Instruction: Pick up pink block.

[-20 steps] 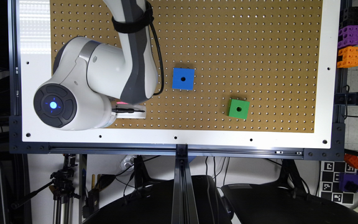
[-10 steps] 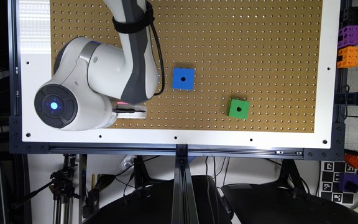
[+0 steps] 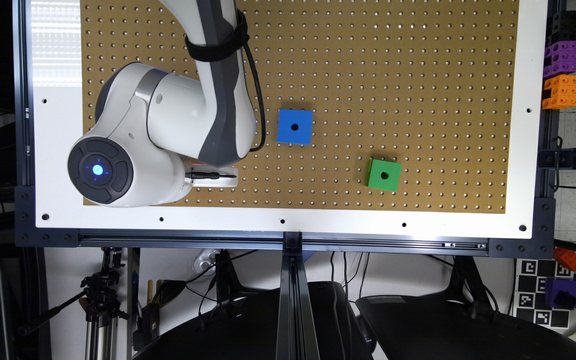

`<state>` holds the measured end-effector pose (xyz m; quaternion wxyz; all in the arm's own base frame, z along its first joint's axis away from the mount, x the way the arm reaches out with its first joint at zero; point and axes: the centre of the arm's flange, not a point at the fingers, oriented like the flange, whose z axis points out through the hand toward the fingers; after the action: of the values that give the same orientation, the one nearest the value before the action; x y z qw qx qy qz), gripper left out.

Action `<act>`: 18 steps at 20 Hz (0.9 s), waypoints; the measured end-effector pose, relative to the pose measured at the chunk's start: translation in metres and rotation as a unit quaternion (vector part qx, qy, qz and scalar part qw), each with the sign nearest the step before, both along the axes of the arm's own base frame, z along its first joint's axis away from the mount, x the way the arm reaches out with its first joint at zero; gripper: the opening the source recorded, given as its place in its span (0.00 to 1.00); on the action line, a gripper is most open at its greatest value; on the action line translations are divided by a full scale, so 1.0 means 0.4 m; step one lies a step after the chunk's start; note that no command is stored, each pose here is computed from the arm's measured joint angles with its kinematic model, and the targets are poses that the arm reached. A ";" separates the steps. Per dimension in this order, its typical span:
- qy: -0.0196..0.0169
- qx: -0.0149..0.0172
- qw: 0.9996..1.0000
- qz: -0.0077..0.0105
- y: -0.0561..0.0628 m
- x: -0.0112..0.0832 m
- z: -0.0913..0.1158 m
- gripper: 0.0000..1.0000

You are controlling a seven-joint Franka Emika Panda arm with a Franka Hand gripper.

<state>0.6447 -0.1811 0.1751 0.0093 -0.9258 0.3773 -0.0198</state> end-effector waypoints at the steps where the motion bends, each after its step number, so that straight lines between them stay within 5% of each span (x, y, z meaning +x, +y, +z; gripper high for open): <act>1: 0.000 0.000 1.000 0.000 0.000 0.000 0.000 0.00; 6: -0.001 0.000 1.000 0.000 -0.001 0.001 0.007 0.00; 18: 0.005 -0.002 1.000 0.000 -0.003 0.002 0.198 0.00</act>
<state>0.6455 -0.1824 0.2544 0.0058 -0.9260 0.3772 -0.0161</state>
